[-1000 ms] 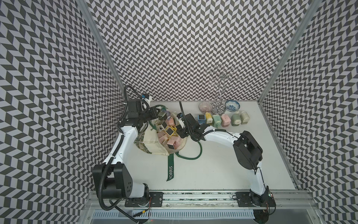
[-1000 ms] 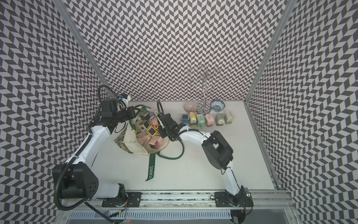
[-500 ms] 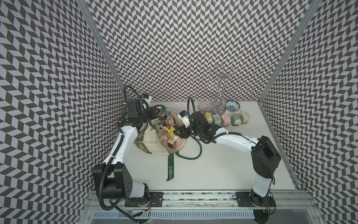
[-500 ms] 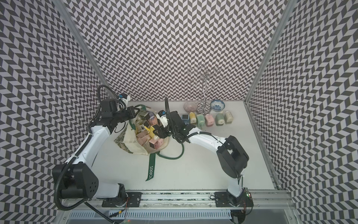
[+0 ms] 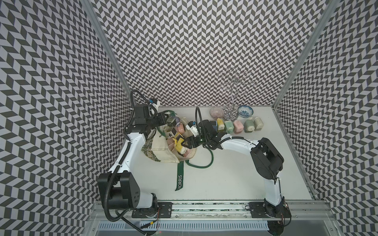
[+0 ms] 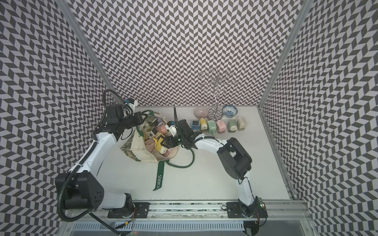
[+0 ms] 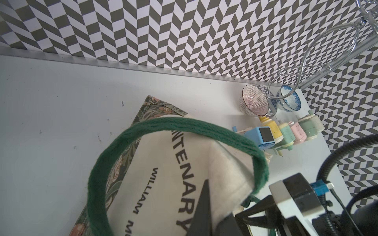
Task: Take out the pencil sharpeners from the tote bags
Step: Adjust the pencil sharpener in the canvas bag, then pick up the pencil sharpener from the canvas bag.
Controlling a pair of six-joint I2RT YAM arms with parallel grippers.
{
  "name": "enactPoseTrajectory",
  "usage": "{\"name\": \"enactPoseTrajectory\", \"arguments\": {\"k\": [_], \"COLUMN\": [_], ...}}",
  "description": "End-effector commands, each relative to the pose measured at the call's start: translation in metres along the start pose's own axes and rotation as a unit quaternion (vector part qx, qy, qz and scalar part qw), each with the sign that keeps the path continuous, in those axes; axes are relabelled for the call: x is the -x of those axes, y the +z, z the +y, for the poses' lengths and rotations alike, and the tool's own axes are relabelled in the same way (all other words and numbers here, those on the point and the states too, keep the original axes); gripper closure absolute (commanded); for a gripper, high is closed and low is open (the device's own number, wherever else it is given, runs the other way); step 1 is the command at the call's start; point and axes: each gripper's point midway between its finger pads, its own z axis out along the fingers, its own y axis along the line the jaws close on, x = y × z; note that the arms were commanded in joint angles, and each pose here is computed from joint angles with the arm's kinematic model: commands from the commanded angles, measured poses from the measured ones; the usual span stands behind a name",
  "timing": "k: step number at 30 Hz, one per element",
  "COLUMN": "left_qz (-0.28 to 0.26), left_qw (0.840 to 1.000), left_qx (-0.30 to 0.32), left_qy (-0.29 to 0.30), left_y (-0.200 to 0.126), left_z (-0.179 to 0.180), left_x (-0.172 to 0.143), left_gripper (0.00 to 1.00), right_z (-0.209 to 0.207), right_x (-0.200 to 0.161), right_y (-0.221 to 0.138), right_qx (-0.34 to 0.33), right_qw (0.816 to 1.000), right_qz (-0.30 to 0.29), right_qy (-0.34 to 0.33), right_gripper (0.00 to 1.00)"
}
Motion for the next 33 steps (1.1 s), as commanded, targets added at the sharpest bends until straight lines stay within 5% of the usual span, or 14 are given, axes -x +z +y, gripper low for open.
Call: {"name": "enactPoseTrajectory", "arguments": {"k": [1, 6, 13, 23, 33], "left_qz": [-0.045, -0.045, -0.046, -0.046, -0.046], "left_qw": [0.998, 0.998, 0.998, 0.998, 0.998], "left_qx": [-0.036, -0.036, -0.034, -0.032, -0.032], "left_qy": [0.033, 0.033, 0.034, 0.035, 0.035], "left_y": [-0.018, -0.019, -0.019, -0.019, -0.019], "left_z": [-0.027, -0.027, -0.026, -0.026, -0.026], "left_x": [0.026, 0.025, 0.026, 0.026, 0.026], "left_gripper": [1.0, 1.0, 1.0, 1.0, 1.0], "right_z": [-0.015, -0.029, 0.014, 0.06, 0.036], "right_x": [0.02, 0.041, 0.052, 0.029, 0.006], "right_y": [-0.011, -0.039, -0.064, -0.024, 0.013], "right_qx": [-0.054, -0.145, -0.141, -0.149, -0.211], "right_qw": [0.997, 0.985, 0.976, 0.955, 0.939], "right_qz": [-0.036, -0.065, -0.088, -0.04, 0.033], "right_qy": [-0.028, -0.072, -0.138, -0.254, -0.269], "right_gripper": [0.23, 0.17, 0.17, 0.17, 0.12]}}
